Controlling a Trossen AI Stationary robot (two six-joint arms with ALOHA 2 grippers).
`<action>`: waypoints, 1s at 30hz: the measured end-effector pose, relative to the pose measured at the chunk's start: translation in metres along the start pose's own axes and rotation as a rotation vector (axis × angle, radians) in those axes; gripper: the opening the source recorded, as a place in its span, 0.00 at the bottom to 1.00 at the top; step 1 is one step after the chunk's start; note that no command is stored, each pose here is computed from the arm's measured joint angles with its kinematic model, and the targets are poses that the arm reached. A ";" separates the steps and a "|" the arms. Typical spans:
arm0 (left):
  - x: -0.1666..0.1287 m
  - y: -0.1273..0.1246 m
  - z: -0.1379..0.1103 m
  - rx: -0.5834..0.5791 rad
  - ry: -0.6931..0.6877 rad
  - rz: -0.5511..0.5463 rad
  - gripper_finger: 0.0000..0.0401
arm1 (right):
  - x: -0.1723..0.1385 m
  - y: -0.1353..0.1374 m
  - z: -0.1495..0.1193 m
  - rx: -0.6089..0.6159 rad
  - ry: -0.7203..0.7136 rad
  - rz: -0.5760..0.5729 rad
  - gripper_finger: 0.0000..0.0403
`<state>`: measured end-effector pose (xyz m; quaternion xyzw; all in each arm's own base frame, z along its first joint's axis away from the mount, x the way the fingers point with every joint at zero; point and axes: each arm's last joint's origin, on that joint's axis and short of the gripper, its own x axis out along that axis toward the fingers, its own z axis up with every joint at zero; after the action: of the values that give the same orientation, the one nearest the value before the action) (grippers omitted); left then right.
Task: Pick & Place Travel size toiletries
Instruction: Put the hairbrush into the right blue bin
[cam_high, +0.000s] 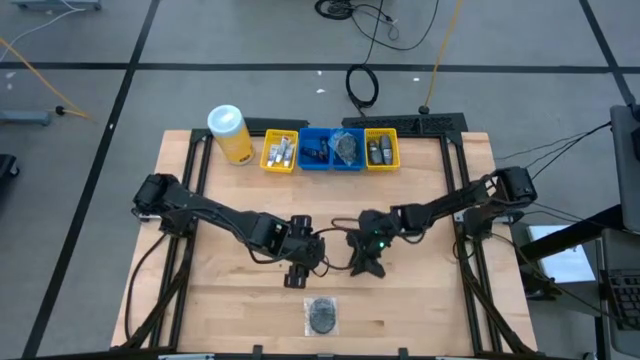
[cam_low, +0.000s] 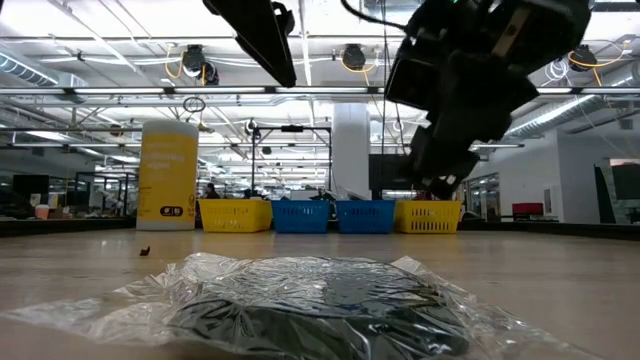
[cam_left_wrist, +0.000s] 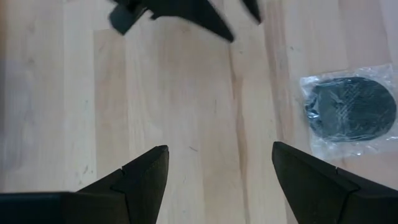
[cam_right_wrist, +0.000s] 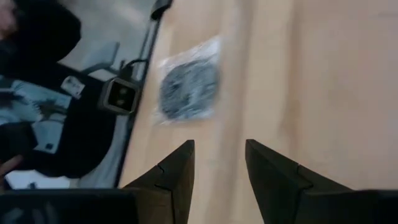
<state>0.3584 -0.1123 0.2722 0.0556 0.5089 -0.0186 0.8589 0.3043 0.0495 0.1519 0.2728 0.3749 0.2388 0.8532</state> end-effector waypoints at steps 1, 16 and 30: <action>0.000 -0.001 0.000 0.003 0.000 -0.002 0.71 | 0.003 0.004 -0.002 0.000 0.008 0.011 0.33; -0.006 -0.031 -0.003 0.060 -0.028 -0.098 0.71 | 0.058 0.024 -0.033 0.074 0.003 0.028 0.33; -0.009 -0.047 -0.007 0.066 -0.029 -0.117 0.71 | 0.082 0.013 -0.042 0.147 -0.075 0.066 0.33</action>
<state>0.3438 -0.1587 0.2735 0.0539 0.4976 -0.0861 0.8614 0.3189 0.1210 0.0947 0.3556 0.3499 0.2282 0.8361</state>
